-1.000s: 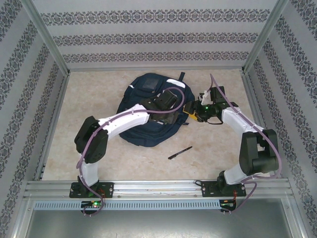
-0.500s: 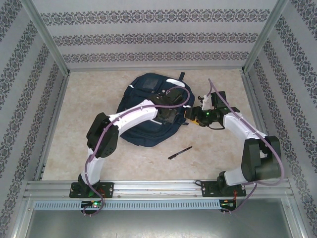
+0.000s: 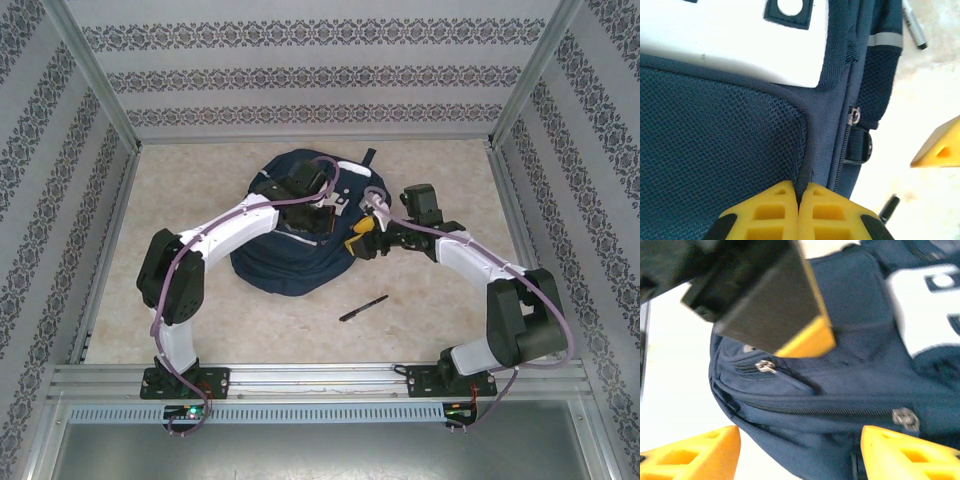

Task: Pack books, pencil case, and school supplies into a backpack

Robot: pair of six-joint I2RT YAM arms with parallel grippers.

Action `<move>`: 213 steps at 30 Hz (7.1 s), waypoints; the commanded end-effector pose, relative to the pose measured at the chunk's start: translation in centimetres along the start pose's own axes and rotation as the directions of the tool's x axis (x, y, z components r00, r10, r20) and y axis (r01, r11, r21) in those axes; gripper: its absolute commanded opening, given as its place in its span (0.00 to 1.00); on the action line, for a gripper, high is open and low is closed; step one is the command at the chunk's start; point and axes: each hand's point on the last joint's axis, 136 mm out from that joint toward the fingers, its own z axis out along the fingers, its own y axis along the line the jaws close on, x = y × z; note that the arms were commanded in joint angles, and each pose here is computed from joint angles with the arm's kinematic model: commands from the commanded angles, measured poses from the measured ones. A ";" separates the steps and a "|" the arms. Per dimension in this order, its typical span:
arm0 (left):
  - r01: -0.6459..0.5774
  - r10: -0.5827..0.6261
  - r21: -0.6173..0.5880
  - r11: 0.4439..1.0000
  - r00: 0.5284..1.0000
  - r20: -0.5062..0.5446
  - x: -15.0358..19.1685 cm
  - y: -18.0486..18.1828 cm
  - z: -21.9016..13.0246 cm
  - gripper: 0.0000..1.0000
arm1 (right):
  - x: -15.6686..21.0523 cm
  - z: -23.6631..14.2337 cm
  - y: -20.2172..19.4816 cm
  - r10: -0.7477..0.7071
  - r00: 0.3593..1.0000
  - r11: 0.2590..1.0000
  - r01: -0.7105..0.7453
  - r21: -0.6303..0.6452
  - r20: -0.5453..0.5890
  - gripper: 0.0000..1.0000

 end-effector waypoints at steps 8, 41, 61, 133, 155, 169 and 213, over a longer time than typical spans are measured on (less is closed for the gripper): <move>0.069 -0.079 0.218 0.974 0.996 0.039 -1.2 -3.7 -2.8 0.00 | 0.2 3.8 0.9 -0.560 0.828 0.828 0.560 -0.001 0.009 0.65; 0.185 -0.223 0.237 0.954 0.964 0.145 -4.7 -3.5 -2.4 0.00 | 2.5 3.6 7.4 -0.590 0.807 0.805 0.588 -0.082 -0.005 0.00; 0.175 -0.223 0.252 0.952 0.958 0.179 -4.8 -4.1 -2.7 0.00 | 0.8 -0.1 6.7 -0.521 0.850 0.847 0.504 0.169 0.080 0.47; 0.112 -0.202 0.295 0.949 0.933 0.297 -6.3 -4.7 -4.0 0.00 | -3.5 -1.1 5.6 0.107 0.937 0.982 -0.151 0.111 0.334 0.44; 0.126 -0.202 0.308 0.943 0.952 0.231 -6.0 -2.8 -2.4 0.37 | -0.7 -0.8 -2.6 0.838 0.500 0.428 -0.852 0.302 0.220 0.43; 0.212 -0.233 0.212 0.954 0.969 0.082 5.4 -0.6 -8.8 0.41 | 0.8 0.4 -1.5 0.876 0.471 0.343 -0.759 0.553 0.102 0.51; 0.540 -0.435 -0.135 0.831 0.781 0.447 5.7 6.5 -8.7 0.44 | -13.2 9.4 6.3 0.979 0.199 0.199 -0.980 0.007 0.047 0.00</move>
